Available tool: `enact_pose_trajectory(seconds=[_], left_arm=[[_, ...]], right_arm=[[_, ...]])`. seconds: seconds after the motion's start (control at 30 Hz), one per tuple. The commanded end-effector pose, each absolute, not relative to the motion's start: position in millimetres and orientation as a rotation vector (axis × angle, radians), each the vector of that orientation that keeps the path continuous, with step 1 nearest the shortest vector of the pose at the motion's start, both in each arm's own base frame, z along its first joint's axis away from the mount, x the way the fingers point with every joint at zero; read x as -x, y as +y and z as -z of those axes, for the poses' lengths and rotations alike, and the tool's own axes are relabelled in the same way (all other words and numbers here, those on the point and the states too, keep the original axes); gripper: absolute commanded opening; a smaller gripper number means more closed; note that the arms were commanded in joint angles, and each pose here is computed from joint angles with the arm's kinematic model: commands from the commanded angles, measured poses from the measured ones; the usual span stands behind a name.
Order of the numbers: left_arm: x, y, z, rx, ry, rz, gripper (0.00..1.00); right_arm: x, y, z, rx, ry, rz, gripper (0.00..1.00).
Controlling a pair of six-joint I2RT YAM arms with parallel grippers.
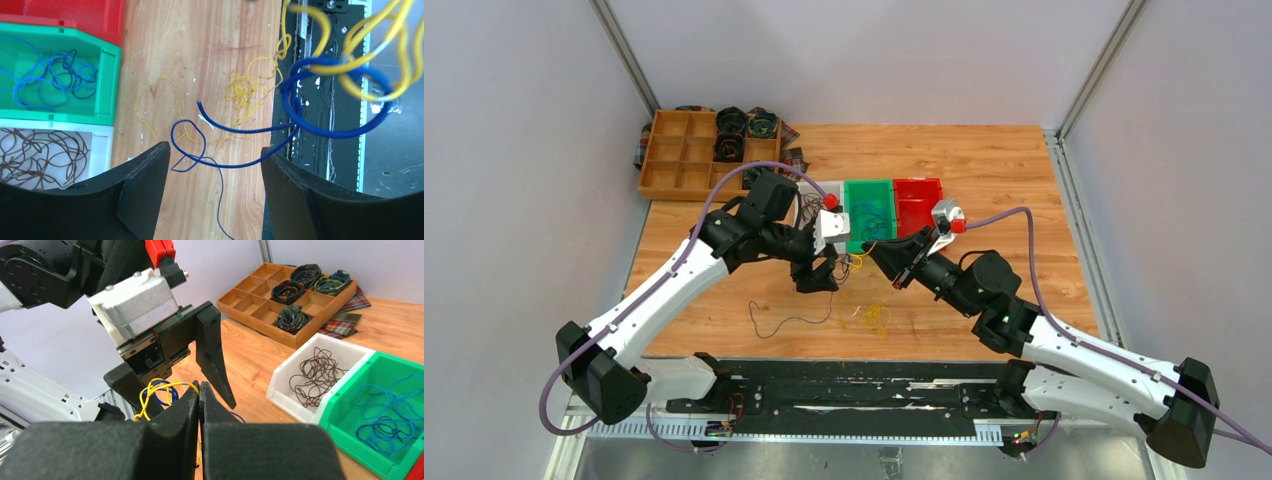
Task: Untangle the cables
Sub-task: Untie the cable.
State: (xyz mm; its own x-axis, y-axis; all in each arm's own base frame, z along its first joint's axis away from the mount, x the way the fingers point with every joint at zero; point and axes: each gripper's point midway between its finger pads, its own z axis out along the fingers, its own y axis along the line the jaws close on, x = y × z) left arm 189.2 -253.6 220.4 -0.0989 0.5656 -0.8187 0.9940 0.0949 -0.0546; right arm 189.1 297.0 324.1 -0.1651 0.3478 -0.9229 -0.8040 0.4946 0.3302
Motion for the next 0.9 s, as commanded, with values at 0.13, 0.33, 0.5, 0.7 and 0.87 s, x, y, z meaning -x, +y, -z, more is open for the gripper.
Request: enact_pose_trajectory(seconds=[0.13, 0.33, 0.5, 0.7, 0.87], left_arm=[[-164.3, -265.2, -243.9, -1.622, 1.576, 1.024, 0.65], [-154.8, -262.0, -241.7, -1.627, 1.584, 1.059, 0.41], [-159.3, -259.2, -247.0, -1.582, 1.634, 1.022, 0.2], [-164.5, -249.1, -264.6, -1.465, 1.729, 0.941, 0.02], [-136.3, -242.9, -285.7, -1.5, 1.702, 1.044, 0.01]], right_arm=[[-191.0, 297.6, -336.4, 0.39, 1.368, -1.121, 0.01], [-197.3, 291.3, -336.3, 0.336, 1.377, -1.105, 0.01], [-201.1, 284.9, -332.8, 0.328, 1.391, -1.073, 0.01], [-215.6, 262.4, -311.9, 0.306, 1.463, -0.958, 0.01], [-229.7, 243.2, -291.8, 0.29, 1.533, -0.843, 0.01]])
